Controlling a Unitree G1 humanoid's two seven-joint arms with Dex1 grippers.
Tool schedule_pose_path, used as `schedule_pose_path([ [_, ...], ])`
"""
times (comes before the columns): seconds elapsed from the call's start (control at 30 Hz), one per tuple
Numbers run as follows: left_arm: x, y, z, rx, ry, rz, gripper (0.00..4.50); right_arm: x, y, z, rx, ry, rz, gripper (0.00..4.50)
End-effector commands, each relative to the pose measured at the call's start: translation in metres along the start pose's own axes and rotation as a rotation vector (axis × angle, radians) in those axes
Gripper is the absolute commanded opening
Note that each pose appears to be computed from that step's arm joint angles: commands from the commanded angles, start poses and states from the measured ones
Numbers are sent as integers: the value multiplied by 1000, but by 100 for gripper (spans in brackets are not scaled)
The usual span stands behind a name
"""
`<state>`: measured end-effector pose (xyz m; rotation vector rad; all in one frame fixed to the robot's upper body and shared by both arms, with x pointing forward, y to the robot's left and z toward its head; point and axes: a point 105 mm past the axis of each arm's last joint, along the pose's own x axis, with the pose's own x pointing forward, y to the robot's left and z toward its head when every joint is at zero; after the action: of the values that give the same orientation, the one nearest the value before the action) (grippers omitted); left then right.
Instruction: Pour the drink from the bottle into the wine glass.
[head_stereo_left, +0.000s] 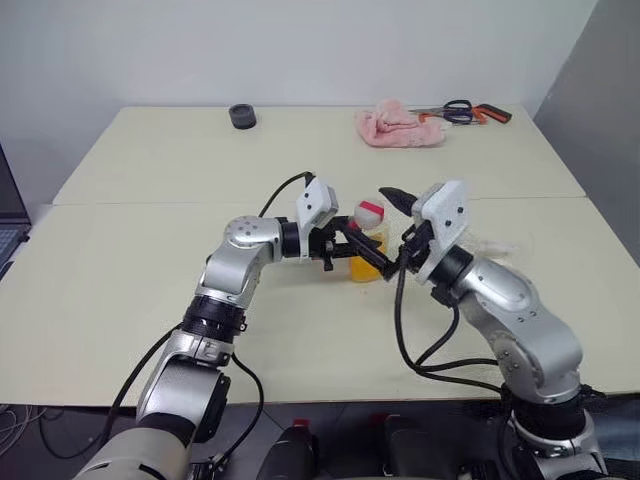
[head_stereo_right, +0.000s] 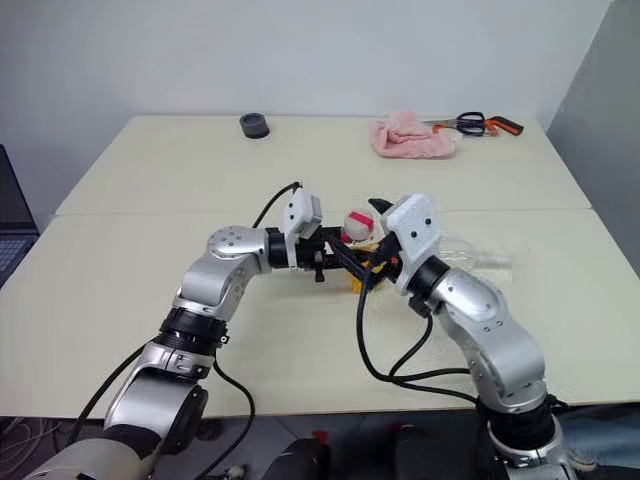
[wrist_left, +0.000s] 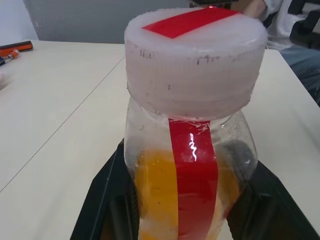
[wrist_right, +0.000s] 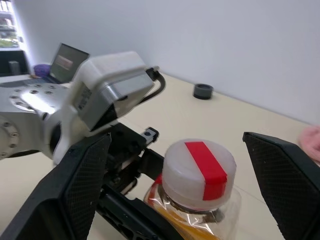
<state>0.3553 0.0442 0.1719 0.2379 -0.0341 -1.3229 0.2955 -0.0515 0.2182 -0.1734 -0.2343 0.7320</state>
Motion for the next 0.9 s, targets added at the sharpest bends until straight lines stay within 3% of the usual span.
schedule_pose_path([
  [0.03,2,3,19,74,-36,-3,173,0,-1,7,-39,-27,-50,450],
  [0.33,2,3,19,78,-33,-5,173,5,-4,3,-19,-30,-86,450],
  [0.43,2,3,19,80,-31,-6,173,7,-3,4,-8,-36,-84,387],
  [0.63,1,3,18,81,-31,-8,173,8,-1,3,-3,-41,-75,183],
  [0.9,1,0,18,76,-33,-28,173,12,8,3,-14,-51,18,182],
])
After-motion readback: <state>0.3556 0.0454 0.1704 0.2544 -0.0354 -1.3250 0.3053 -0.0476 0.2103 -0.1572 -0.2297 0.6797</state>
